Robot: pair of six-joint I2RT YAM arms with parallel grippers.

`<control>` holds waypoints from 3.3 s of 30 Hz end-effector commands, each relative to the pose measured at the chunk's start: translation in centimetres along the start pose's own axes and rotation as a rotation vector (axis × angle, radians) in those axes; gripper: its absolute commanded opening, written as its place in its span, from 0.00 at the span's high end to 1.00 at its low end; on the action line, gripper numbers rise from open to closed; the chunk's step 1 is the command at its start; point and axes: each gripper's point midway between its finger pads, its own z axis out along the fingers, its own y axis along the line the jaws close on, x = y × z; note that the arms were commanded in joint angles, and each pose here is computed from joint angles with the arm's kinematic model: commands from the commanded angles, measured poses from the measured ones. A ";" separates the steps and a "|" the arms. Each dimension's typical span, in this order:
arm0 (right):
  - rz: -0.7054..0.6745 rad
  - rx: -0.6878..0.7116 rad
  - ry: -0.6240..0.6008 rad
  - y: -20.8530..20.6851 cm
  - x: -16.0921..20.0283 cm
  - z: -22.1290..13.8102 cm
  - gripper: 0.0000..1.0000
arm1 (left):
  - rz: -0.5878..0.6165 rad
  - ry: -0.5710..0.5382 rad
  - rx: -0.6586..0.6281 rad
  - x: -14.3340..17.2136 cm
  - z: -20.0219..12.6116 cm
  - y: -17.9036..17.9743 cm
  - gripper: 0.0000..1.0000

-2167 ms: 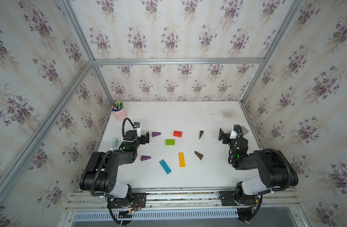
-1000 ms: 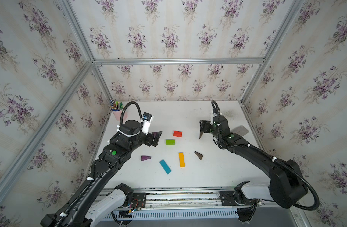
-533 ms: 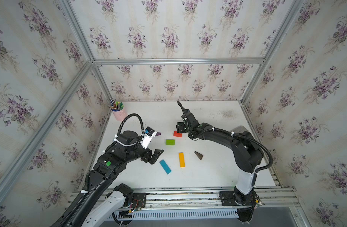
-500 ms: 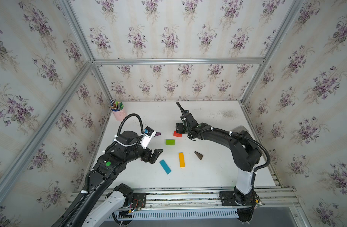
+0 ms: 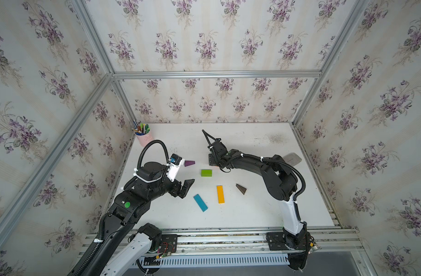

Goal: Assemble a small pinwheel with building blocks
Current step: Pick up the building block from the center of the board, then place the building block at the center of the board, then assemble the building block at the center of the board.

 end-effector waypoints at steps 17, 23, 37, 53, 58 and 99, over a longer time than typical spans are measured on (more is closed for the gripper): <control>-0.002 0.069 0.031 -1.4 2.2 -0.6 0.34 | -0.001 -0.027 0.031 -0.5 -0.2 -0.5 0.00; -0.010 0.057 0.001 -1.1 1.3 -0.9 0.41 | -0.001 -0.027 0.030 -0.5 -0.2 -0.5 0.00; -0.012 0.035 0.001 -0.4 -4.3 2.7 0.45 | -0.002 -0.020 -0.002 -0.4 0.0 0.1 0.00; -0.050 0.088 0.057 -1.3 -3.7 5.3 0.46 | -0.009 0.005 -0.076 0.0 0.4 1.4 0.00; -0.044 0.081 0.056 -1.3 -3.5 5.4 0.37 | -0.009 0.008 -0.072 0.1 0.5 1.4 0.00; -0.052 -0.051 0.062 6.0 5.2 -4.6 0.13 | -0.039 -0.266 -0.113 -1.9 -5.7 1.1 0.00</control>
